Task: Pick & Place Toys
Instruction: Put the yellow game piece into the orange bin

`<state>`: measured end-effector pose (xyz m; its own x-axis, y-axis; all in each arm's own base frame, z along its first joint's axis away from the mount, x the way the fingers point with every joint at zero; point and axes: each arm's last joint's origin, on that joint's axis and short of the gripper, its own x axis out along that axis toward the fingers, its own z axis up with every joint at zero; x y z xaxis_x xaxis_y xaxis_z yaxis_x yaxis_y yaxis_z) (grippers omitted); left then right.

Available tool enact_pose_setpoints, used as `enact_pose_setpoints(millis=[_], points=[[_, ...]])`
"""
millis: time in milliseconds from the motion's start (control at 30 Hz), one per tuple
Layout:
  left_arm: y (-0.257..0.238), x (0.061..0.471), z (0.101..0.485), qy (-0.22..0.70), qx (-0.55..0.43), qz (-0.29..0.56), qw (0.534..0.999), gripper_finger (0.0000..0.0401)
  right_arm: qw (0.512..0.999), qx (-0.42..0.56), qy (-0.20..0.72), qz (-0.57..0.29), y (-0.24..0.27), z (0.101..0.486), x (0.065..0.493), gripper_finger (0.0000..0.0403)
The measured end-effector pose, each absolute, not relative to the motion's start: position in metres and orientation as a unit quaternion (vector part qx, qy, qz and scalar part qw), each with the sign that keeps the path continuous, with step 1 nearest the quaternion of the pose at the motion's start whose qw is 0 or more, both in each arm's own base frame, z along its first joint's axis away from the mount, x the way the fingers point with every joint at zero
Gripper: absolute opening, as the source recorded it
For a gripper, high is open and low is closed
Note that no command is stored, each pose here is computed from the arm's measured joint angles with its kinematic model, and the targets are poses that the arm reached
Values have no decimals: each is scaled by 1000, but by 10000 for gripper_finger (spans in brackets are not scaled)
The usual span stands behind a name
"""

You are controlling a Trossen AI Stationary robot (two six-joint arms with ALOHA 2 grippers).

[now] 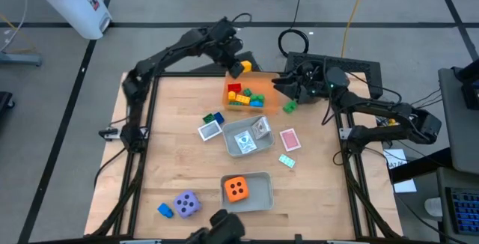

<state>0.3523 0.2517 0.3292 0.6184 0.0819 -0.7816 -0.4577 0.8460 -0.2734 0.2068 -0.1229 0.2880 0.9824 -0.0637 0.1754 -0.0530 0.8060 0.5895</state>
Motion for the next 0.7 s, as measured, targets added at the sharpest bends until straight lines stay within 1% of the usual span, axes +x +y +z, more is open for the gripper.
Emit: enact_pose_setpoints(millis=[133, 300, 500, 700], points=[[265, 367, 316, 449, -223, 140, 854, 112, 944, 320, -76, -9, -123, 284, 207, 254], [273, 379, 298, 491, -221, 128, 833, 112, 942, 331, -28, -34, -126, 272, 207, 254], [275, 385, 272, 542, -216, 148, 798, 112, 940, 335, 22, -58, -129, 261, 205, 254], [275, 387, 247, 594, -217, 172, 755, 112, 942, 328, 27, -61, -129, 259, 205, 254]])
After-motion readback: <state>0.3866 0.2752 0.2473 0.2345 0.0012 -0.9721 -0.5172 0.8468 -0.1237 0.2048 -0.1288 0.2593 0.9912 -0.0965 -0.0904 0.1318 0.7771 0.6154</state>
